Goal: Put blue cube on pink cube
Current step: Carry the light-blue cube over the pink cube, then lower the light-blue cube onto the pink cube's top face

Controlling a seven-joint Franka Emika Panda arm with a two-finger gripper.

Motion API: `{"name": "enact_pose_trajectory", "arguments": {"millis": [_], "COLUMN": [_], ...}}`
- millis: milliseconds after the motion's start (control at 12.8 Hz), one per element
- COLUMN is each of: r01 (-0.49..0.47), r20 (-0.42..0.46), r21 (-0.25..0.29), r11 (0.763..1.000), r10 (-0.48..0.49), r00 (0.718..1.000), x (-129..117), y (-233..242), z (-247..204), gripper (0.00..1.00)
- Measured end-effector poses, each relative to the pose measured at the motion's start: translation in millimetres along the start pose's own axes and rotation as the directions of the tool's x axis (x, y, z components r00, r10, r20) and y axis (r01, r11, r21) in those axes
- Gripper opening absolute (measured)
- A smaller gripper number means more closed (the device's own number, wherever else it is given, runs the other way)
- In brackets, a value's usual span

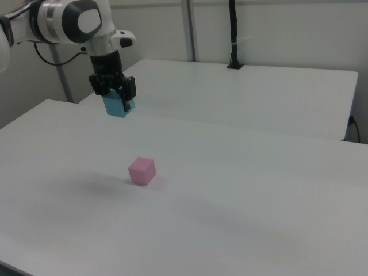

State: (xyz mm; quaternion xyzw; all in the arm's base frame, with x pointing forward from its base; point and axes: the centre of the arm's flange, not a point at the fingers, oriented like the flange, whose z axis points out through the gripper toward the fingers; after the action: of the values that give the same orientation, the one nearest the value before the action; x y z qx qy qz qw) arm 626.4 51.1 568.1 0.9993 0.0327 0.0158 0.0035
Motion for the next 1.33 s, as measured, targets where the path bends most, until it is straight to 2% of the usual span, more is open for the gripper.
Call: {"name": "enact_pose_trajectory", "arguments": {"millis": [234, 624, 1013, 1325], "r01": [-0.004, 0.011, 0.016, 0.018], "r20": [0.04, 0.048, 0.05, 0.052], "r21": [-0.005, -0.041, -0.05, -0.051], "r11": [1.0, 0.999, 0.999, 0.999], "r10": [0.004, -0.009, -0.014, -0.015], "r00": [0.999, 0.999, 0.999, 0.999], "x": [-2, -6, 0, 3], "y": [3, 6, 8, 8], "z": [26, 127, 167, 178], "gripper": [0.6, 0.6, 0.6, 0.6]}}
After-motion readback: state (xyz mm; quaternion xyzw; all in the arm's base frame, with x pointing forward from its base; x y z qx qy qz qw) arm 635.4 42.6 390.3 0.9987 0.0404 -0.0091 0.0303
